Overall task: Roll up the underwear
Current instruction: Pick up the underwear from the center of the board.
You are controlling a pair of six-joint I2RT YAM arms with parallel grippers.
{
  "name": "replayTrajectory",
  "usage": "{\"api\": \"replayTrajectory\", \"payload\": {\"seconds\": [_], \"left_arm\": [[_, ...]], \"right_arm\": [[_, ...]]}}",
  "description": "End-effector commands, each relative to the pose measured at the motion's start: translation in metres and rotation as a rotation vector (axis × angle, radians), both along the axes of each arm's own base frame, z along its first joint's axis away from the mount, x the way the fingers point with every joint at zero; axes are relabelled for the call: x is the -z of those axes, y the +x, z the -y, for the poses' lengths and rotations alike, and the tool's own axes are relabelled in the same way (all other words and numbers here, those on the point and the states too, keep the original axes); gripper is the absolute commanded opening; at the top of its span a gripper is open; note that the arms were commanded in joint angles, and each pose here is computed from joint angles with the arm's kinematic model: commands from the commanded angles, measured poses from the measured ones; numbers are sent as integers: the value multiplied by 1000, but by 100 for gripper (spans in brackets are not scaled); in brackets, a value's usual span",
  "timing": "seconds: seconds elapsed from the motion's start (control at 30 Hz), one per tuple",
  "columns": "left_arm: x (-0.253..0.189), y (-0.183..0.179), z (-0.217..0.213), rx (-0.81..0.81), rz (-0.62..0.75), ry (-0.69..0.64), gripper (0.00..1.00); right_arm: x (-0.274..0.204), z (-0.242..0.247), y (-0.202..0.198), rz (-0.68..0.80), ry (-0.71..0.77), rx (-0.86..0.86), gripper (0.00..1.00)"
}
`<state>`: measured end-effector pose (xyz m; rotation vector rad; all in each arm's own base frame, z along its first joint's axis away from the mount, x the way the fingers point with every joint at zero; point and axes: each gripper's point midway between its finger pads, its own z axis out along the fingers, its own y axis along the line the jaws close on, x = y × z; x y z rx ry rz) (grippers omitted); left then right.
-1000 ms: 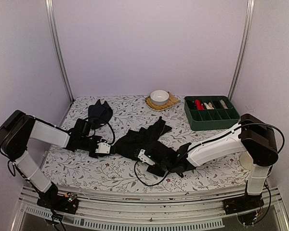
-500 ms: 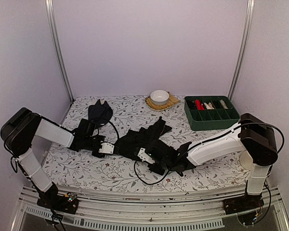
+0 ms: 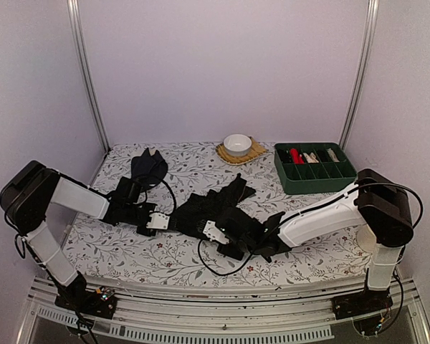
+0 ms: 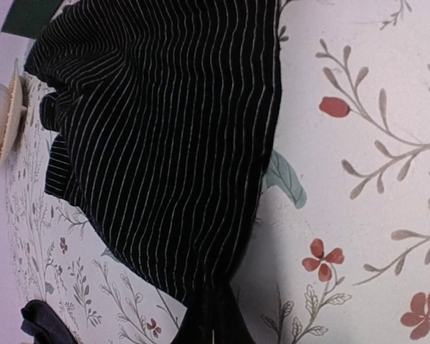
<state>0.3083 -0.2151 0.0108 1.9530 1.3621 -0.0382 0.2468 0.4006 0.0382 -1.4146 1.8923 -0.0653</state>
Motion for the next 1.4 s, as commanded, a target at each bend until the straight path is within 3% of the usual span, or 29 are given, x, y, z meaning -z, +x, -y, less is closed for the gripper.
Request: {"api": "replayTrajectory", "payload": {"seconds": [0.0,0.2,0.3,0.37,0.43,0.47,0.7,1.07,1.37], "left_arm": [[-8,-9,7,19,-49,-30,0],[-11,-11,8,23,-51,-36,0],[-12,-11,7,23,-54,-33,0],[-13,-12,8,25,-54,-36,0],[-17,-12,8,23,-52,-45,0],[-19,-11,8,20,-50,-49,0],[-96,-1,16,-65,-13,-231,0],[-263,0,6,-194,223,-522,0],[-313,-39,-12,-196,300,-602,0]], "right_arm": [[3,-4,-2,20,-9,-17,53],[22,4,6,43,-88,28,49],[24,8,8,53,-107,38,41],[23,11,10,70,-114,51,29],[19,12,13,87,-113,62,7],[15,12,14,98,-109,68,3],[-71,10,25,200,61,138,2],[-225,0,34,335,283,194,2],[-292,-12,2,416,370,152,2]]}}
